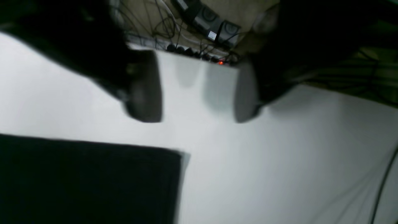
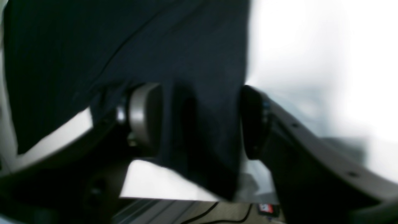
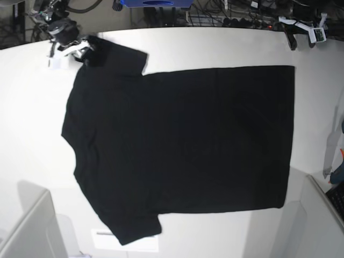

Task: Fold the T-shirt properly
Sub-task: 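Grasp the shirt's shoulder corners with both grippers, then lift and pull the shirt by its shoulders to straighten it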

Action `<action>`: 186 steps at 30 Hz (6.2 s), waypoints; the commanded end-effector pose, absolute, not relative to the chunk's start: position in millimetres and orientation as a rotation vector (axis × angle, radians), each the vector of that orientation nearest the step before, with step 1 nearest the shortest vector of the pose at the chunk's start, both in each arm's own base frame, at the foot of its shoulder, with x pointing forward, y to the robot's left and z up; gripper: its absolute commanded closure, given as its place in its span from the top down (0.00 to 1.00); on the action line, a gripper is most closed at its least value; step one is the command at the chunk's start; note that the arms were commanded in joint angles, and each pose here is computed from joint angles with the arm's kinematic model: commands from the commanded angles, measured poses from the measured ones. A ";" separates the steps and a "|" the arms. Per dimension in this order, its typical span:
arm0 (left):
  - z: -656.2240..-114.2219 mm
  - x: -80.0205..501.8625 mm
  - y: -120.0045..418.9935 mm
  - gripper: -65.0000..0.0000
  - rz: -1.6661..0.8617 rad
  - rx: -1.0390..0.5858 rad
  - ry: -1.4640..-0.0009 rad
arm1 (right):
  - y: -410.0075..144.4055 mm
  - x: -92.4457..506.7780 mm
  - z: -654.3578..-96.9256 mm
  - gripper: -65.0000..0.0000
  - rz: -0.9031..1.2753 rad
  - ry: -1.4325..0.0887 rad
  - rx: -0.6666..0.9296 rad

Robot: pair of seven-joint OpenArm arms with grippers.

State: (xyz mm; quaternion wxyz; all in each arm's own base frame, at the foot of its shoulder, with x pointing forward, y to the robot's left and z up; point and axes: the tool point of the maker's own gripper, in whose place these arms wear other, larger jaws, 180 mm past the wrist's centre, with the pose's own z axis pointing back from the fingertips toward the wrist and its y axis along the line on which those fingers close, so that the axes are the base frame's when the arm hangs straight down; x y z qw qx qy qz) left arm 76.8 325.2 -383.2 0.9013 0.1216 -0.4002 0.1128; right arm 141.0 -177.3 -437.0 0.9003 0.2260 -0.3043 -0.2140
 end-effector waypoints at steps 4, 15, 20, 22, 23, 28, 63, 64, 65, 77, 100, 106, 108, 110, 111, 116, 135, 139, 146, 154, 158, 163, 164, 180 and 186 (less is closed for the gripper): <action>-389.8 78.0 333.8 0.69 0.415 0.168 -0.754 | -175.8 128.2 -445.8 0.40 -0.437 -0.567 0.456; -397.3 114.8 315.6 0.69 0.584 -0.176 -0.700 | -169.6 122.1 -464.6 0.00 -0.443 -0.527 0.496; -413.5 124.0 314.2 0.69 0.632 -0.214 -0.668 | -169.6 120.2 -465.3 0.00 -0.439 -0.522 0.496; -416.2 127.7 314.4 0.69 0.657 -0.221 -0.678 | -169.6 120.2 -464.6 0.00 -0.436 -0.523 0.495; -417.7 129.4 314.6 0.69 0.664 -0.225 -0.679 | -169.4 119.9 -464.7 0.00 -0.435 -0.522 0.496; -424.1 139.8 311.8 0.69 0.684 -0.248 -0.685 | -169.3 120.0 -464.4 0.00 -0.434 -0.522 0.496; -360.5 101.0 265.1 0.00 0.401 -0.258 -0.646 | -158.2 107.1 -370.8 0.00 -0.168 -0.716 0.438; -354.9 104.3 269.8 0.00 0.428 -0.270 -0.669 | -157.5 116.1 -367.9 0.00 -0.161 -0.738 0.441; -350.0 105.8 273.9 0.00 0.452 -0.283 -0.679 | -158.5 122.5 -367.4 0.00 -0.154 -0.742 0.440; -313.8 174.9 289.7 0.00 0.523 -0.387 -0.696 | -197.3 211.9 -345.1 0.00 -0.156 -0.738 0.358; -337.1 265.6 295.2 0.00 0.514 -0.296 -0.695 | -163.9 383.7 -330.8 0.00 -0.291 -0.796 0.609; -328.3 284.1 297.4 0.00 0.523 -0.319 -0.731 | -154.2 410.6 -333.0 0.00 -0.285 -0.790 0.637; -334.4 287.1 300.1 0.00 0.539 -0.311 -0.715 | -152.5 418.3 -338.4 0.00 -0.285 -0.780 0.637; -339.7 289.9 305.3 0.00 0.553 -0.284 -0.699 | -153.8 422.8 -343.1 0.00 -0.288 -0.777 0.630; -341.1 291.8 307.4 0.00 0.558 -0.276 -0.694 | -156.1 423.4 -345.4 0.00 -0.287 -0.776 0.622; -345.3 304.3 309.8 0.00 0.580 -0.289 -0.682 | -158.8 428.2 -350.6 0.00 -0.305 -0.779 0.618; -317.6 259.9 351.9 0.87 0.717 -0.271 -0.816 | -212.1 343.3 -301.6 0.55 -0.392 -1.018 0.485; -340.3 222.7 337.4 0.87 0.726 -0.301 -0.746 | -220.7 292.0 -310.7 0.55 -0.520 -1.024 0.439; -399.6 217.3 312.2 0.78 0.752 -0.311 -0.710 | -205.7 244.2 -384.4 0.55 -0.655 -0.807 0.473; -414.6 231.6 293.8 0.69 0.712 -0.339 -0.703 | -218.1 241.3 -421.2 0.33 -0.795 -0.743 0.502; -416.4 226.1 295.7 0.69 0.714 -0.331 -0.694 | -219.2 238.5 -416.0 0.06 -0.778 -0.756 0.490; -418.4 221.8 296.4 0.69 0.715 -0.325 -0.686 | -219.8 239.2 -415.1 0.04 -0.765 -0.758 0.488; -418.4 221.8 296.4 0.69 0.715 -0.325 -0.686 | -219.6 240.4 -414.5 0.04 -0.764 -0.760 0.490; -428.4 227.6 293.5 0.69 0.735 -0.342 -0.668 | -234.6 281.5 -424.0 0.74 -0.775 -0.724 0.536; -446.5 234.8 292.8 0.69 0.781 -0.366 -0.625 | -236.6 287.4 -440.8 0.74 -0.834 -0.728 0.542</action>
